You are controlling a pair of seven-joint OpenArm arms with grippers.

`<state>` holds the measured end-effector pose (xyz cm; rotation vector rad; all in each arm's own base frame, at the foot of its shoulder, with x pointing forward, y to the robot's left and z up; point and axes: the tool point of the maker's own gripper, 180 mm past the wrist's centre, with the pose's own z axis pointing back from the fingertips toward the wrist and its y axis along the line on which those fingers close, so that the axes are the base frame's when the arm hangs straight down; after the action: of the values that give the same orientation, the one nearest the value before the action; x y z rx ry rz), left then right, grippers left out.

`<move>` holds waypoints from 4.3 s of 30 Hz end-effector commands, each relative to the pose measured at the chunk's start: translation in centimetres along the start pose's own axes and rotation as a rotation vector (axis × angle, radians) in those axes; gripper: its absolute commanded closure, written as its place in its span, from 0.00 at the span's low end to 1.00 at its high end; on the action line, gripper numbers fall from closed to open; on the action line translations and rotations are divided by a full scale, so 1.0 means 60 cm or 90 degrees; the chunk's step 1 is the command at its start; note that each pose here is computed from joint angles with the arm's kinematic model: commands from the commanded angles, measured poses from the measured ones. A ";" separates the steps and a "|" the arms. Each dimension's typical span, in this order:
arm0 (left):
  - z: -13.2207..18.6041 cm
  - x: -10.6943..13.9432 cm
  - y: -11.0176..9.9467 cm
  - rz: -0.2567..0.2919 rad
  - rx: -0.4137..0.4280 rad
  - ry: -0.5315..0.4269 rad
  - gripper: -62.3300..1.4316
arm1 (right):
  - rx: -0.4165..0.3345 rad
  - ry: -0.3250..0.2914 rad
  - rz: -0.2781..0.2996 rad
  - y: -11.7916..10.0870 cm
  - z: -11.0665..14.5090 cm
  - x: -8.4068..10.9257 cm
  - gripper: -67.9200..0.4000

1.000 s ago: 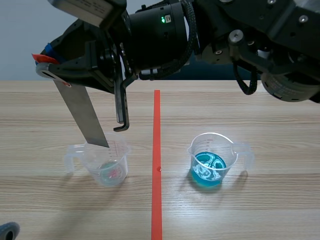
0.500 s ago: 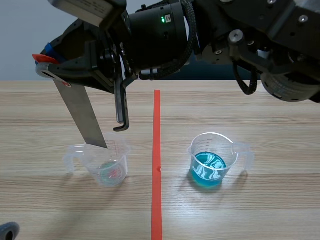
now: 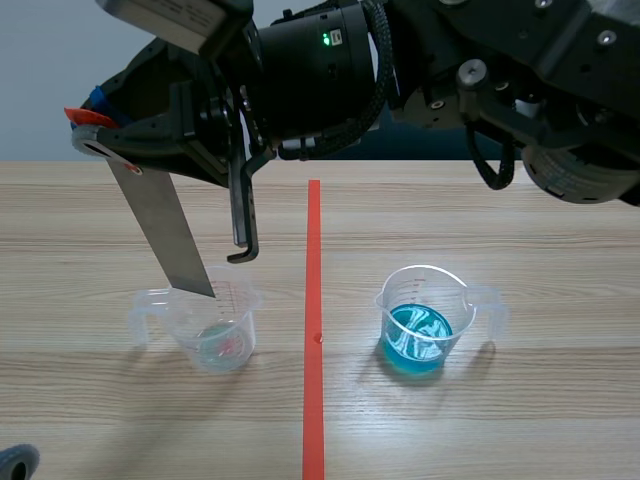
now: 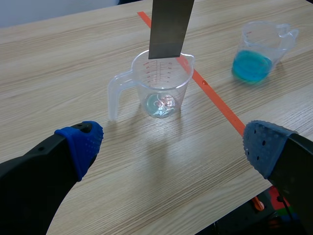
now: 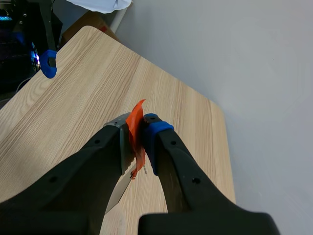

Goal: Do the redox reaction experiment

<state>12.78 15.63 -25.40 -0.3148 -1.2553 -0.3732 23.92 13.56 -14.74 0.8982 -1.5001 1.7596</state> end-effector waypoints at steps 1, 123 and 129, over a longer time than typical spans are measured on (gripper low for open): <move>-0.003 0.011 -0.006 0.009 -0.005 -0.017 0.02 | 0.002 -0.018 0.013 -0.011 -0.002 0.018 0.99; -0.003 0.010 -0.006 0.009 -0.005 -0.017 0.02 | 0.101 0.031 -0.022 0.081 -0.042 -0.142 0.84; -0.003 0.010 -0.006 0.009 -0.005 -0.017 0.02 | 0.100 -0.011 -0.025 0.080 -0.043 -0.122 0.31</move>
<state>12.78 15.63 -25.40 -0.3148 -1.2553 -0.3732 23.74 14.97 -24.89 0.9861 -1.3286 1.8761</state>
